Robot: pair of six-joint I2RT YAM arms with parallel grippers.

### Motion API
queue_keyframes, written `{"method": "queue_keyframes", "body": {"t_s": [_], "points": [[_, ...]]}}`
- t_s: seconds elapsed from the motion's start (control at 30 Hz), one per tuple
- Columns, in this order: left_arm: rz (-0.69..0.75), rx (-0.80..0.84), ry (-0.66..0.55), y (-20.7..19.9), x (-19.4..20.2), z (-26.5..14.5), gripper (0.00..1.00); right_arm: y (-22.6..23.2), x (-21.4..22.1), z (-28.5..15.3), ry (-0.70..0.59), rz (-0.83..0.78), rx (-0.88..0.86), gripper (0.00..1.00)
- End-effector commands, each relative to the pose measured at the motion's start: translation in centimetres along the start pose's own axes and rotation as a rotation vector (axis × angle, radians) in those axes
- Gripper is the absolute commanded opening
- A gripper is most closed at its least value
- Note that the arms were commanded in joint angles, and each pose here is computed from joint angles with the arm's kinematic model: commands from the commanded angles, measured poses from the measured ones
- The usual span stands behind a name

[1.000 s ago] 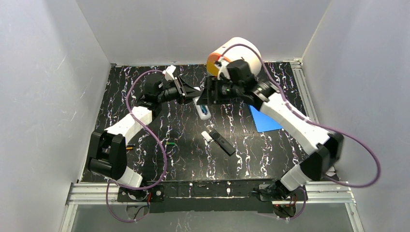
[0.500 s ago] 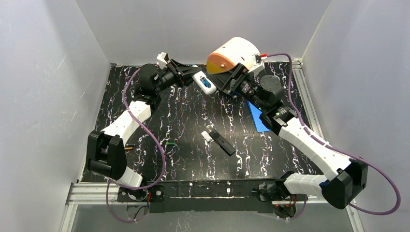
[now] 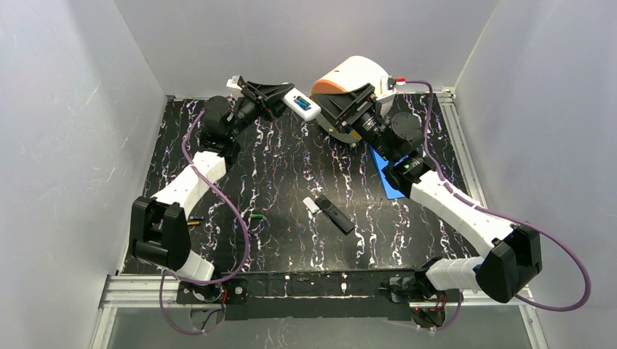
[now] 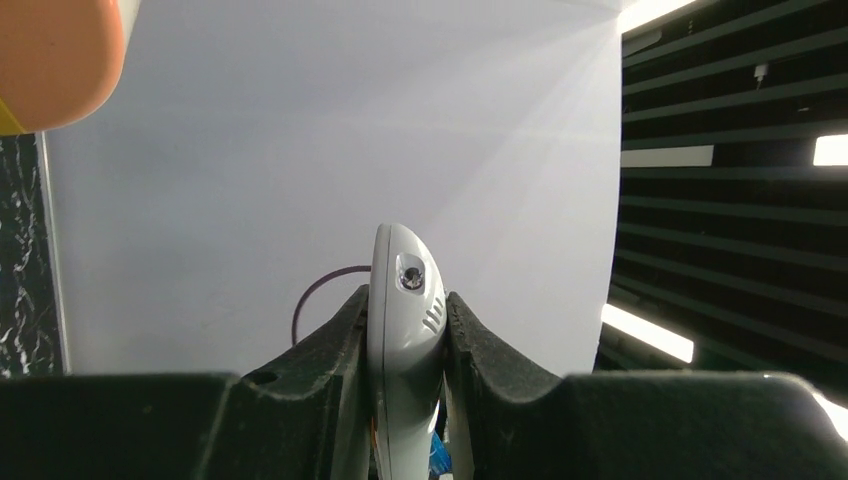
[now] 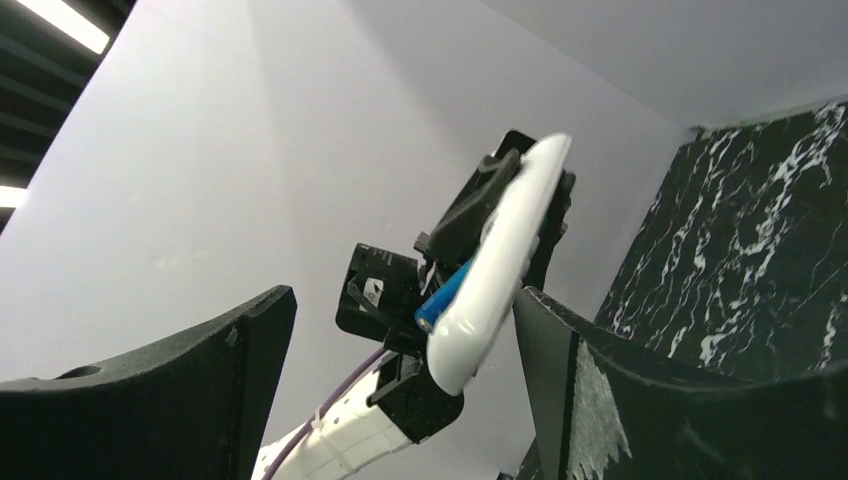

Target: Load the batteries into the remote control

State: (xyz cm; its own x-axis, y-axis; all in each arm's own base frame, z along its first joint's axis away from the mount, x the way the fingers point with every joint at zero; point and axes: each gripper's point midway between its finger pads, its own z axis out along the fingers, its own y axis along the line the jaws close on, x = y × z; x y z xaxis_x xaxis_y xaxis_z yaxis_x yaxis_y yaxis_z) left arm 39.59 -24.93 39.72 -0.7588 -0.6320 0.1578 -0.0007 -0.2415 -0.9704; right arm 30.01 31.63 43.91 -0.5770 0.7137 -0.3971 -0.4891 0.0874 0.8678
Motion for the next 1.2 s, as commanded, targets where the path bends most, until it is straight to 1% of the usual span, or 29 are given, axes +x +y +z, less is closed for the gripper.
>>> {"method": "queue_keyframes", "body": {"t_s": [0.0, 0.13, 0.2, 0.3, 0.37, 0.47, 0.53, 0.67, 0.9, 1.17], "points": [[0.023, 0.116, -0.009, -3.7, 0.9, -0.4, 0.00, 1.2, 0.9, 0.1, 0.041, 0.070, -0.041, 0.89], [0.030, 0.123, -0.019, -3.7, 0.7, -0.5, 0.00, -0.2, -0.1, -0.7, -0.021, 0.032, 0.033, 0.98], [0.028, 0.118, -0.021, -3.5, 0.6, -0.4, 0.00, -0.7, -0.1, -0.8, -0.020, 0.019, 0.064, 0.99], [0.021, 0.117, -0.017, -3.4, 0.5, -0.3, 0.00, -0.6, 0.6, -0.5, 0.014, 0.028, 0.043, 0.99], [0.025, 0.119, -0.006, -3.6, 0.7, -0.2, 0.00, -0.3, 0.8, -0.1, 0.024, 0.043, 0.016, 0.97], [0.029, 0.121, -0.004, -3.7, 0.8, -0.3, 0.00, -0.1, 0.8, 0.4, 0.031, 0.065, -0.005, 0.91], [0.039, 0.120, 0.003, -3.7, 0.9, -0.3, 0.00, -0.1, 0.7, 0.8, 0.040, 0.078, -0.008, 0.87], [0.048, 0.117, 0.012, -3.6, 1.1, -0.4, 0.00, -0.3, 0.5, 1.4, 0.047, 0.103, -0.006, 0.82], [0.048, 0.111, 0.013, -3.3, 1.2, -0.6, 0.00, -0.2, 0.3, 1.7, 0.044, 0.116, -0.027, 0.82], [0.050, 0.116, 0.004, -3.5, 1.0, -0.4, 0.00, 0.0, 0.2, 0.6, 0.030, 0.083, -0.045, 0.88]]}}
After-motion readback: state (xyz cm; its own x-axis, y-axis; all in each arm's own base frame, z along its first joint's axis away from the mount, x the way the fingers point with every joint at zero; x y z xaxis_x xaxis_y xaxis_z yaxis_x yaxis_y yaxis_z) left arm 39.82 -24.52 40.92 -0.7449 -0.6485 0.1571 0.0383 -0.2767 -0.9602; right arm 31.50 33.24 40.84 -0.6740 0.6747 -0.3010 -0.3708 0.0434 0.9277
